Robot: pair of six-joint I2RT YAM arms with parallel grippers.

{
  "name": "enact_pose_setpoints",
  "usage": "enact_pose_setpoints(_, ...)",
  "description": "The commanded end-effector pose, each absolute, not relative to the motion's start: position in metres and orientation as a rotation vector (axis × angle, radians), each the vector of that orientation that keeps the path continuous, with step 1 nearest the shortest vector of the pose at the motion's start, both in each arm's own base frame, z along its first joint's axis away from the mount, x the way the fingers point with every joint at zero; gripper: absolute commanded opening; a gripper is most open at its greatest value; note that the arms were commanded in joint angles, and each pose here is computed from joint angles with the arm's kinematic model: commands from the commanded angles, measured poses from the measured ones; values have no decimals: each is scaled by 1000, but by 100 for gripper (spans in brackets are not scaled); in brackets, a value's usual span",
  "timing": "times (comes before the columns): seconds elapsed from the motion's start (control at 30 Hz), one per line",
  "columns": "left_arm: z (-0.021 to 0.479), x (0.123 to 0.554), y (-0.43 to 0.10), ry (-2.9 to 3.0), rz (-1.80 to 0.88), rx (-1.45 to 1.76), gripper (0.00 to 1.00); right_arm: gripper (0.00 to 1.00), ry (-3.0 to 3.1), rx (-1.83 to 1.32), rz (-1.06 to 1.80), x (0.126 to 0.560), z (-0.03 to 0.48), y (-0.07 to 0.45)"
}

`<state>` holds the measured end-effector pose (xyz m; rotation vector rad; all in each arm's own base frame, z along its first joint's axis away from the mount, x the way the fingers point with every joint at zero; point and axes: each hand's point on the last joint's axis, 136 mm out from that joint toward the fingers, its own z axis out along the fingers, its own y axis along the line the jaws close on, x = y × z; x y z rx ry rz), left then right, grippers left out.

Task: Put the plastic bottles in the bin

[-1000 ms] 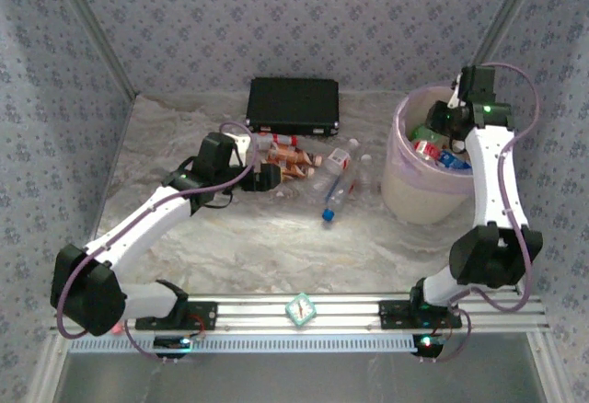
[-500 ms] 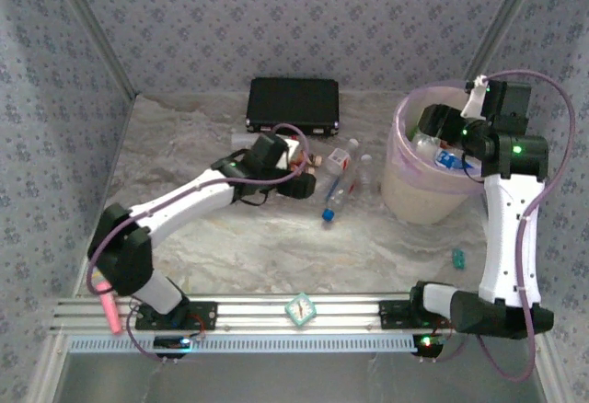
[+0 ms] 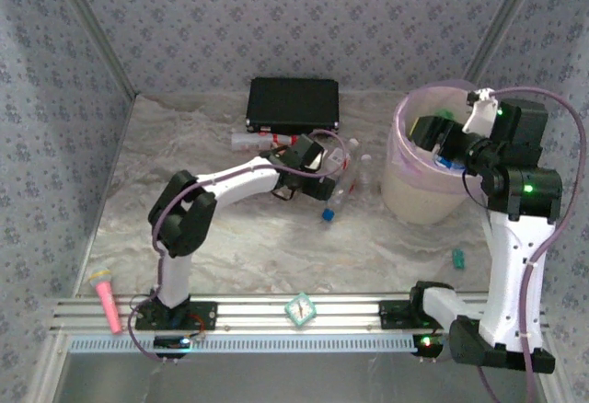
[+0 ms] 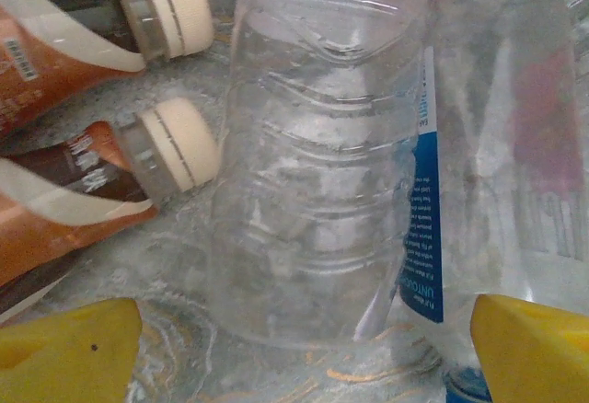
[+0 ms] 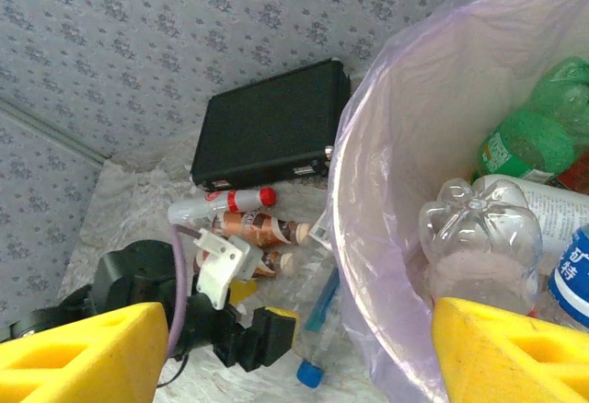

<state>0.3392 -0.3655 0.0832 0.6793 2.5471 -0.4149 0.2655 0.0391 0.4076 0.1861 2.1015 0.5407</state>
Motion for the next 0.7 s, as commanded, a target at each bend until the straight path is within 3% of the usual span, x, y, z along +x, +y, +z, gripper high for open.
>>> enact_pose_setpoints(0.0, 83, 344, -379, 2534, -424, 728, 91, 76, 2128, 208, 497, 258, 404, 33)
enact_pose_setpoints(0.17, 68, 347, -383, 2559, -403, 745, 87, 76, 2135, 208, 491, 257, 400, 32)
enact_pose_setpoints(0.4, 57, 348, -385, 2580, -381, 756, 71, 76, 2135, 203, 497, 259, 399, 32)
enact_pose_setpoints(0.67, 81, 346, -381, 2546, -392, 759, 58, 76, 2123, 196, 510, 263, 401, 33)
